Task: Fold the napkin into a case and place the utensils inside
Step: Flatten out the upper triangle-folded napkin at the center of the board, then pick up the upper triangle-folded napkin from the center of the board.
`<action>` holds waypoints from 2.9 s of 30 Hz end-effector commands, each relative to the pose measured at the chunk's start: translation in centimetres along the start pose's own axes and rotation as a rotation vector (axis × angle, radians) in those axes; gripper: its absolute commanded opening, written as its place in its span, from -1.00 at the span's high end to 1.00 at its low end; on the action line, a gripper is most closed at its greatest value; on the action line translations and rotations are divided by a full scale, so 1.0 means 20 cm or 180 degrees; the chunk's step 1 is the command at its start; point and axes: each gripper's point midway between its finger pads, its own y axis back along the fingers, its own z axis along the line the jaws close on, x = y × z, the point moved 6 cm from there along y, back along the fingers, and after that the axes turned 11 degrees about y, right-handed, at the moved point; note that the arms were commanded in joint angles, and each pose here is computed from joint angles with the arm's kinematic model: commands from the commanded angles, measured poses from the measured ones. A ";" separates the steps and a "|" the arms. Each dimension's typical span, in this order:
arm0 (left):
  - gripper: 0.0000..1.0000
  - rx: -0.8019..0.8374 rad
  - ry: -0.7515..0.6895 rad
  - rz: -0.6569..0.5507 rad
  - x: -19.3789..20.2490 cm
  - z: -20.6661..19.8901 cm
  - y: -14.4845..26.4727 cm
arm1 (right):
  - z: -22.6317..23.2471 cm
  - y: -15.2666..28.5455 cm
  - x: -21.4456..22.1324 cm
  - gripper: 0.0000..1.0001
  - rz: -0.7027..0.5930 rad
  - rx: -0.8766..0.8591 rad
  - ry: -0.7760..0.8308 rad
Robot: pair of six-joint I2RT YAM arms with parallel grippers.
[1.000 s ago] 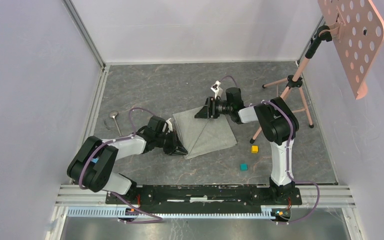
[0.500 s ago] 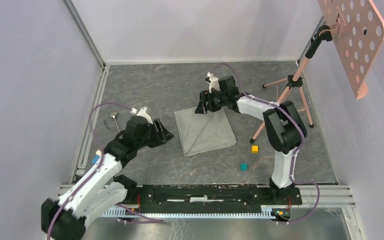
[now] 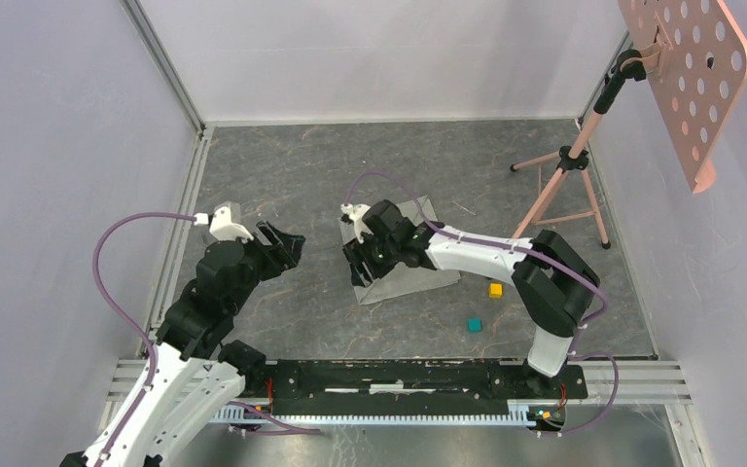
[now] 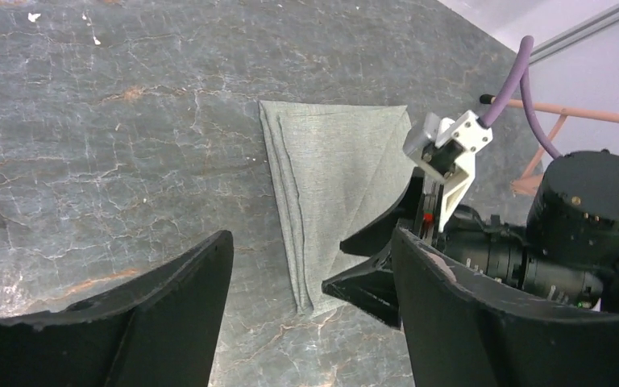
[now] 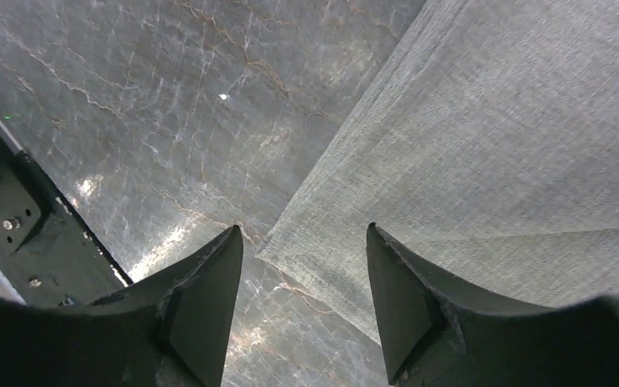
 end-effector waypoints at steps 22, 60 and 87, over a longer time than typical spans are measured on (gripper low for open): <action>-0.60 -0.0309 -0.0084 -0.0484 -0.07 0.13 0.08 | 0.13 -0.29 0.14 -0.11 0.0699 0.0953 0.0557; -0.68 -0.0562 0.0473 0.0539 0.17 0.05 -0.21 | 0.07 -0.01 0.47 0.14 0.0589 0.1092 0.1244; -1.00 0.0231 0.1885 0.1684 0.36 0.05 -0.56 | 0.09 0.13 0.30 0.99 -0.0560 0.0669 0.0985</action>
